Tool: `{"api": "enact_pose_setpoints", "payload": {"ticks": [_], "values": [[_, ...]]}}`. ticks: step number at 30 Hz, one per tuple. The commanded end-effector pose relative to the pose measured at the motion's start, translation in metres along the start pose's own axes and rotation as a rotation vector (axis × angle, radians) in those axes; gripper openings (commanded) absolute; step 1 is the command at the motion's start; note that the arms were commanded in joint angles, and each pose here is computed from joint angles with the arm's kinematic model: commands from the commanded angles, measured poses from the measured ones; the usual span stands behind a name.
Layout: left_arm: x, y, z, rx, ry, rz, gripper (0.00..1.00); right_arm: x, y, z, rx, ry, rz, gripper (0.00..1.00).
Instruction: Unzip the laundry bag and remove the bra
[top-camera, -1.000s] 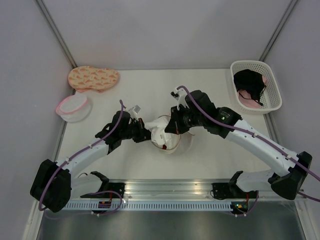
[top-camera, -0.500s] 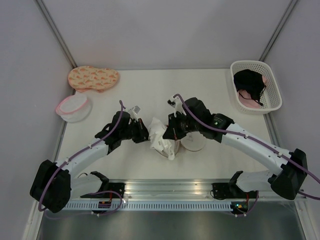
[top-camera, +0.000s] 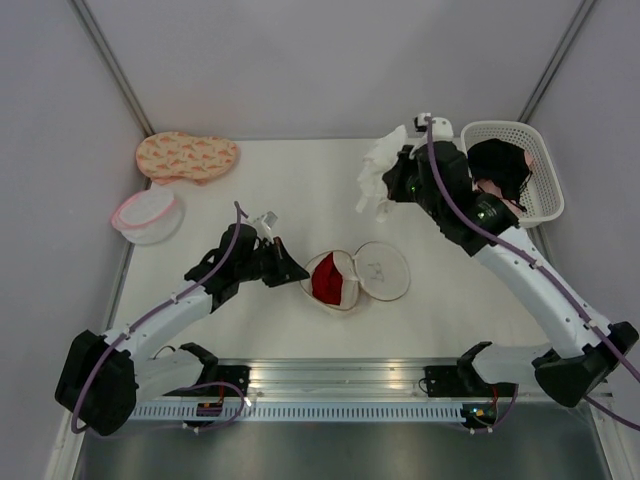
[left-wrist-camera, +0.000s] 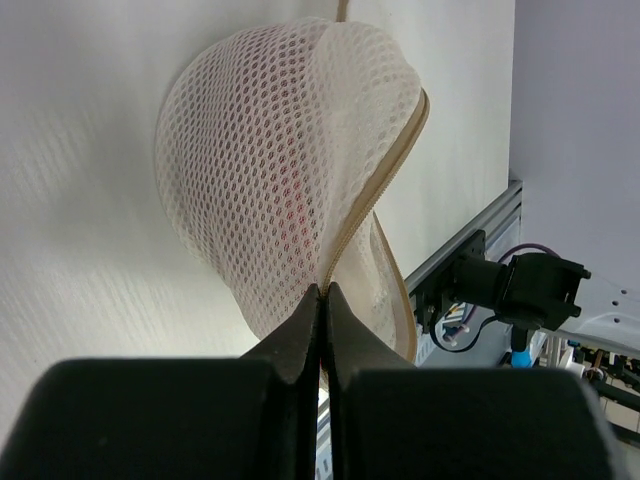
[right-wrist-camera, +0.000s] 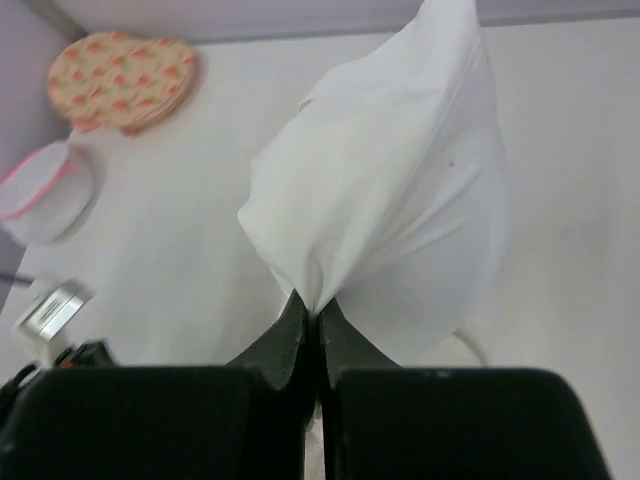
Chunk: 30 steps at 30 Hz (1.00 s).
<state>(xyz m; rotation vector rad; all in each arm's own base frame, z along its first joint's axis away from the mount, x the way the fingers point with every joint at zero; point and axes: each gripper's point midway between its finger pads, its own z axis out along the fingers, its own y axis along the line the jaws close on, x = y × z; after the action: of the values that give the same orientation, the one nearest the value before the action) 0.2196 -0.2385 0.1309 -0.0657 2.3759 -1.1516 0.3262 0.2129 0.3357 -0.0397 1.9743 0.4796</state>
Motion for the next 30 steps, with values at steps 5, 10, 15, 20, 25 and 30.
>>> {"api": "enact_pose_setpoints", "payload": {"ticks": [5, 10, 15, 20, 25, 30], "values": [[-0.001, -0.002, -0.012, -0.012, -0.033, -0.009, 0.02, -0.064, -0.187, 0.015, 0.498, -0.162, 0.186, 0.01], [0.002, 0.002, -0.015, -0.02, -0.03, -0.014, 0.02, -0.073, -0.306, 0.005, 0.77, -0.223, 0.34, 0.0], [0.005, 0.005, -0.019, -0.031, -0.024, -0.013, 0.02, -0.057, -0.372, 0.014, 0.925, -0.196, 0.396, 0.0], [0.004, 0.007, -0.023, -0.042, -0.032, -0.012, 0.02, -0.037, -0.423, 0.033, 0.991, -0.128, 0.453, 0.0], [0.002, 0.006, -0.027, -0.045, -0.037, -0.008, 0.02, -0.011, -0.459, 0.062, 1.028, -0.049, 0.476, 0.0], [0.001, 0.005, -0.028, -0.043, -0.043, -0.009, 0.02, -0.035, -0.453, 0.079, 0.951, -0.06, 0.441, 0.82]]}}
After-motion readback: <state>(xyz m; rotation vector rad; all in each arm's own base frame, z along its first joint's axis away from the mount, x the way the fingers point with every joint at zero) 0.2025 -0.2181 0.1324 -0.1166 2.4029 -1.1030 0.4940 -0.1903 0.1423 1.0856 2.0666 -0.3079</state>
